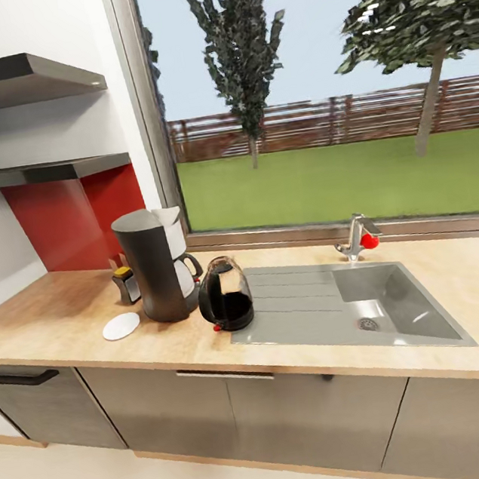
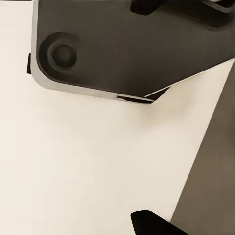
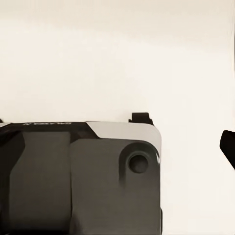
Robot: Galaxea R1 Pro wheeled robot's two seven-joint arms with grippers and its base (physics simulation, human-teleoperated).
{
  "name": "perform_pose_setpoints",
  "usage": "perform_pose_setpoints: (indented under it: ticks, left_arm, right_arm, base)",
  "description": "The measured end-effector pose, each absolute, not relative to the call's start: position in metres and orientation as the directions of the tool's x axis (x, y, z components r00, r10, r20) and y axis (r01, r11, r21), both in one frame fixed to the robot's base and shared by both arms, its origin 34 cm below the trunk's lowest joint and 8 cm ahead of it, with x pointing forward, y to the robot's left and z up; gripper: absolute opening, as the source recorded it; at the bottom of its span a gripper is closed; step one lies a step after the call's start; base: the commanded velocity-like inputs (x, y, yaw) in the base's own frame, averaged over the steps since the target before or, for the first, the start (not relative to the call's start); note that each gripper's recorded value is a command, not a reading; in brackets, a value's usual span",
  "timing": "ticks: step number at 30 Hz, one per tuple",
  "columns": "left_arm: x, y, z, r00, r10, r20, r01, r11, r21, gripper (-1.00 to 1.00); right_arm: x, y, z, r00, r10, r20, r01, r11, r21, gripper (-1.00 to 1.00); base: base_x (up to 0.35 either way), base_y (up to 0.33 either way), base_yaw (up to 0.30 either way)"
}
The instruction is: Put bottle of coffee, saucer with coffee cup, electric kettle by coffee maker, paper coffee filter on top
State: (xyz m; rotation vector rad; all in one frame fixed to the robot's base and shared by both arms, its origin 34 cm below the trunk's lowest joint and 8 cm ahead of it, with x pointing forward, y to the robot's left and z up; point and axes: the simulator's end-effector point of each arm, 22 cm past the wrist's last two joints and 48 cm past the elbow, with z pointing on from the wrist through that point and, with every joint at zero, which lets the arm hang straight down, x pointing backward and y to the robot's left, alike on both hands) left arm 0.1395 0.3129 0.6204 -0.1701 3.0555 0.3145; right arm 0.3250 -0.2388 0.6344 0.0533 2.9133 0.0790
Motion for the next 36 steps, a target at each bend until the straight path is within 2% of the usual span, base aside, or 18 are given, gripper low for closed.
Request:
perform_pose_setpoints:
  ticks: [13, 23, 36]
  left_arm:
    - [0.1387, 0.3118, 0.6203, -0.992, -0.102, -0.073, -0.115, 0.973, 0.198, 1.00]
    - [0.1372, 0.3109, 0.6201, -0.993, -0.098, -0.065, -0.109, 0.974, 0.197, 1.00]
    - [0.1349, 0.3092, 0.6199, -0.994, -0.097, -0.056, -0.106, 0.975, 0.195, 1.00]
  right_arm:
    - [0.3246, -0.2397, 0.6343, -0.974, 0.042, -0.222, 0.031, 0.998, 0.056, 1.00]
    - [0.3246, -0.2391, 0.6343, -0.974, 0.042, -0.222, 0.030, 0.998, 0.057, 1.00]
    - [0.3202, -0.2406, 0.6334, -0.975, 0.028, -0.218, 0.017, 0.999, 0.050, 1.00]
  base:
    - [0.000, -0.003, -0.265]
    - [0.005, -0.219, -0.257]
    - [0.086, -0.273, -0.024]
